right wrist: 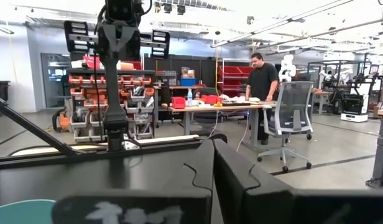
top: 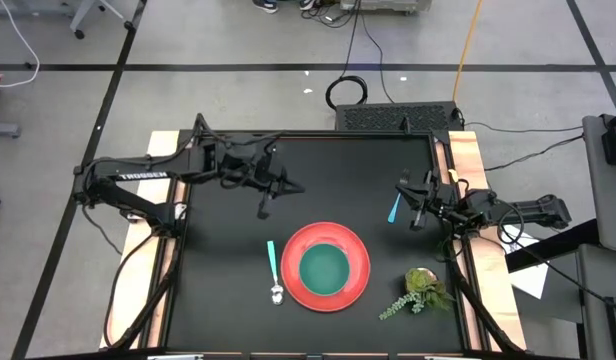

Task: Set table place
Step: Put the light blue fork on the orange plate to the right of the green bowl

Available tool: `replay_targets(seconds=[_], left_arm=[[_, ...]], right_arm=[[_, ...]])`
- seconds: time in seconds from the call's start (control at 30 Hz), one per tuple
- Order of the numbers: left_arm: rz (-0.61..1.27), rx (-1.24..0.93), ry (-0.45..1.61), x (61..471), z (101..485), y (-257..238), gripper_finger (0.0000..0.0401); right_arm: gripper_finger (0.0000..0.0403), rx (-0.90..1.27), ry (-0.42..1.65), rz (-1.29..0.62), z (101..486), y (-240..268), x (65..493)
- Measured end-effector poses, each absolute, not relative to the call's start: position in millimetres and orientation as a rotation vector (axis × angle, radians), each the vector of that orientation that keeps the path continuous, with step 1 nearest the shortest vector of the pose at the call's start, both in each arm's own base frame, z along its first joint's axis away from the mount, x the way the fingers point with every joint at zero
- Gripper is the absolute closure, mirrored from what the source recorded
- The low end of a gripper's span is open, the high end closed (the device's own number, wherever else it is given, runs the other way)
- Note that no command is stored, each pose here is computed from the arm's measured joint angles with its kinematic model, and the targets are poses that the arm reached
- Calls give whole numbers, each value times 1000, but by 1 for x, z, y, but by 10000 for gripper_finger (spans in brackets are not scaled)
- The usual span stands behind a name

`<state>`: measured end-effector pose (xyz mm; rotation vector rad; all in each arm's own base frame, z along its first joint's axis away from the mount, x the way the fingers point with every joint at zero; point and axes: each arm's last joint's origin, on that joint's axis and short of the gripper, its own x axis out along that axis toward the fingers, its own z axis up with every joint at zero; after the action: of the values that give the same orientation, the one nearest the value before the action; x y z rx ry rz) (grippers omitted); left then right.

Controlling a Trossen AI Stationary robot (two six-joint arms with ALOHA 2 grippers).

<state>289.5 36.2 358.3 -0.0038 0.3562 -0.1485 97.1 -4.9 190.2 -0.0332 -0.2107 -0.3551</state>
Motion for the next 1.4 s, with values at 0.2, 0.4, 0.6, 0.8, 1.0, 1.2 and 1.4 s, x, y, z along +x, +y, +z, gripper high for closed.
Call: replay_targets(seconds=[0.2,0.4,0.6,0.8,1.0,1.2,1.4], left_arm=[[-202,55,375,279,359,28,401],[-161,100,247,247,361,21,401],[-140,60,166,213,331,18,401],[-153,-5,138,198,294,14,401],[-145,18,145,184,258,10,401],[-166,-7,145,170,231,8,401],[-205,-24,94,159,217,6,401]], right_arm=[[403,-34,-208,-355,190,-5,97],[403,-35,-206,-355,190,-5,97],[403,-41,-206,-353,190,-5,98],[403,-40,-203,-350,190,-5,99],[403,-40,-202,-348,190,-5,99],[403,-40,-200,-348,190,-5,99],[403,-44,-182,-347,188,-5,99]])
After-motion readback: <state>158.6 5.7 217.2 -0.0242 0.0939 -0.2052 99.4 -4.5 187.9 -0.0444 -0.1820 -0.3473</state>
